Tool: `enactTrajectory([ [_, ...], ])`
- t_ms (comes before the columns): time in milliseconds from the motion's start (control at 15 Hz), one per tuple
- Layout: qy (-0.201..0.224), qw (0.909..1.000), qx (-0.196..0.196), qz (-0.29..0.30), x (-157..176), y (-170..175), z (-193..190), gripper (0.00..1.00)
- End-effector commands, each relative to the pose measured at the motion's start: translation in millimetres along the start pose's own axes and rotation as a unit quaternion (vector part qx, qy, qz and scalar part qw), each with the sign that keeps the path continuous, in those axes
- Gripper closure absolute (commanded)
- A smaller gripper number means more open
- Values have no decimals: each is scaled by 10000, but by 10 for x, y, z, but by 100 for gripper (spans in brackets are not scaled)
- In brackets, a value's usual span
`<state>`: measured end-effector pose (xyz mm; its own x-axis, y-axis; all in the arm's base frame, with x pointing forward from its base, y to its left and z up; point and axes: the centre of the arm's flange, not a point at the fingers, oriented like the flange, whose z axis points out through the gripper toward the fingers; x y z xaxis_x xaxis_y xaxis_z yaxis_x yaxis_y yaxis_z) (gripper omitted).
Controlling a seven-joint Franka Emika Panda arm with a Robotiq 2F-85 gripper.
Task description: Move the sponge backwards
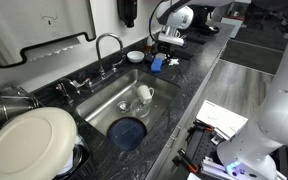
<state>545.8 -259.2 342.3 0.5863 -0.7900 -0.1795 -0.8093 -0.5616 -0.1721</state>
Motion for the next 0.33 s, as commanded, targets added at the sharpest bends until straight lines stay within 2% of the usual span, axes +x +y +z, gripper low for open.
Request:
enactTrajectory([
  [0,-581,9975,-267,-284,-397,45,-277,0],
  [267,-366,9955,-544,-684,-817,14,-433,0],
])
